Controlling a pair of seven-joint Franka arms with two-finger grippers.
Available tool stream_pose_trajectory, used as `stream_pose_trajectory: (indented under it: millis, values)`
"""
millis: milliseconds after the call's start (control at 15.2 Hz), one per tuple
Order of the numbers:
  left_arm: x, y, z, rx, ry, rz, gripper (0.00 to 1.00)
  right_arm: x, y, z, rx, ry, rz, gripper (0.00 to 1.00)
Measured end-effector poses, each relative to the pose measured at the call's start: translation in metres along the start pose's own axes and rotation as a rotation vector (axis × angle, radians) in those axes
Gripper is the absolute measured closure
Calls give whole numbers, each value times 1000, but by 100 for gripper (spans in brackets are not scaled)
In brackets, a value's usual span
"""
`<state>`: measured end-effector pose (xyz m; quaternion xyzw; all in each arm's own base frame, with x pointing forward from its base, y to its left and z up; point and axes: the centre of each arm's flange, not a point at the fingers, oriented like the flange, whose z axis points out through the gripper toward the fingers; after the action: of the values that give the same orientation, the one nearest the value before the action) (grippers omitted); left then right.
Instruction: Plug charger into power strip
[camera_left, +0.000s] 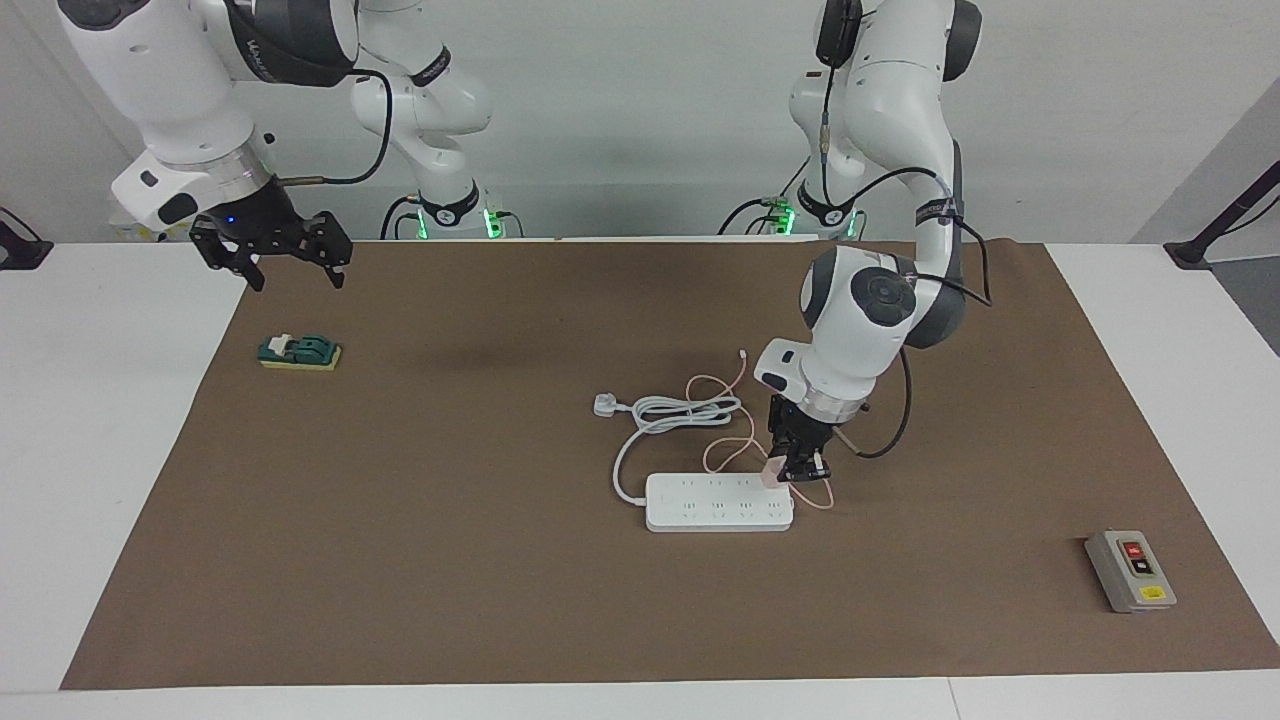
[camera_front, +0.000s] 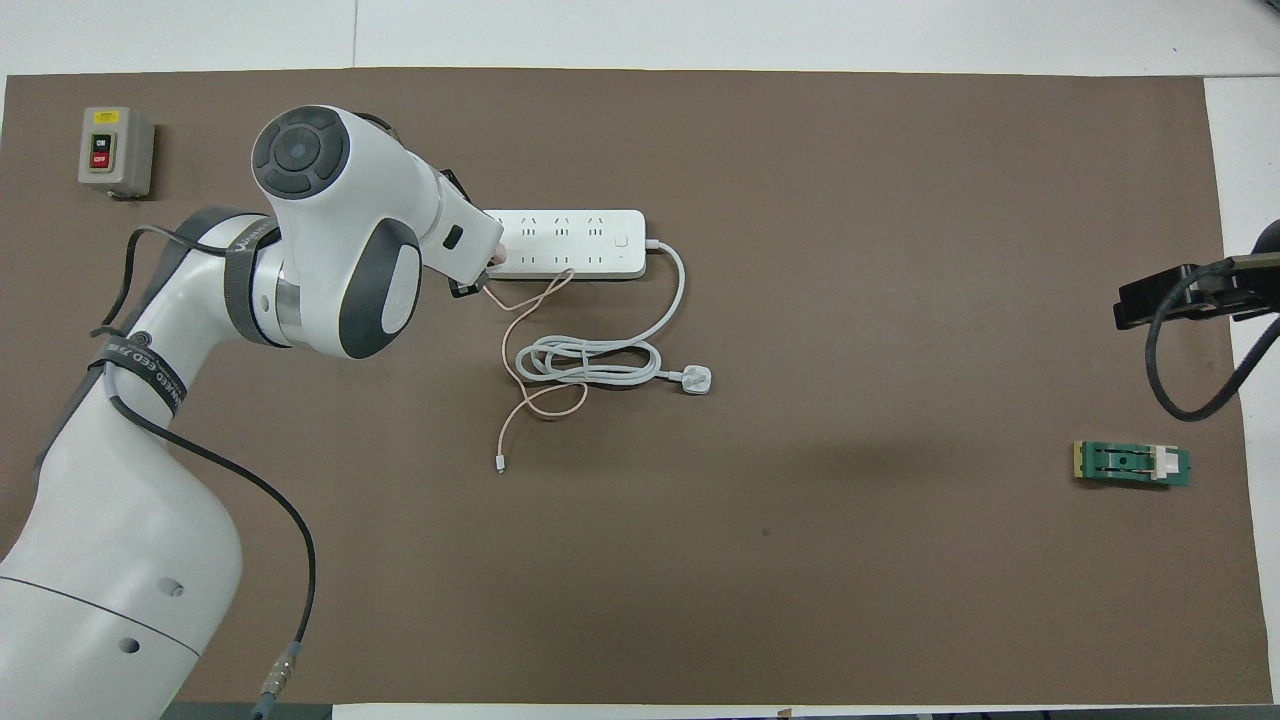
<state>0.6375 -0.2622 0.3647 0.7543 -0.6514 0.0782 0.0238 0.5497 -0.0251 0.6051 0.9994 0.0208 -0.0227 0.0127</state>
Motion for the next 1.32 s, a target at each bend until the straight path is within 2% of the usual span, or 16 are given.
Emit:
stream_pose_trajectory:
  millis: [988, 1317]
  values:
    - [1, -1, 0, -8, -8, 6, 68, 0, 0, 0, 0, 0, 0, 0]
    - [6, -3, 1, -14, -30, 78, 68, 0, 0, 0, 0, 0, 0, 0]
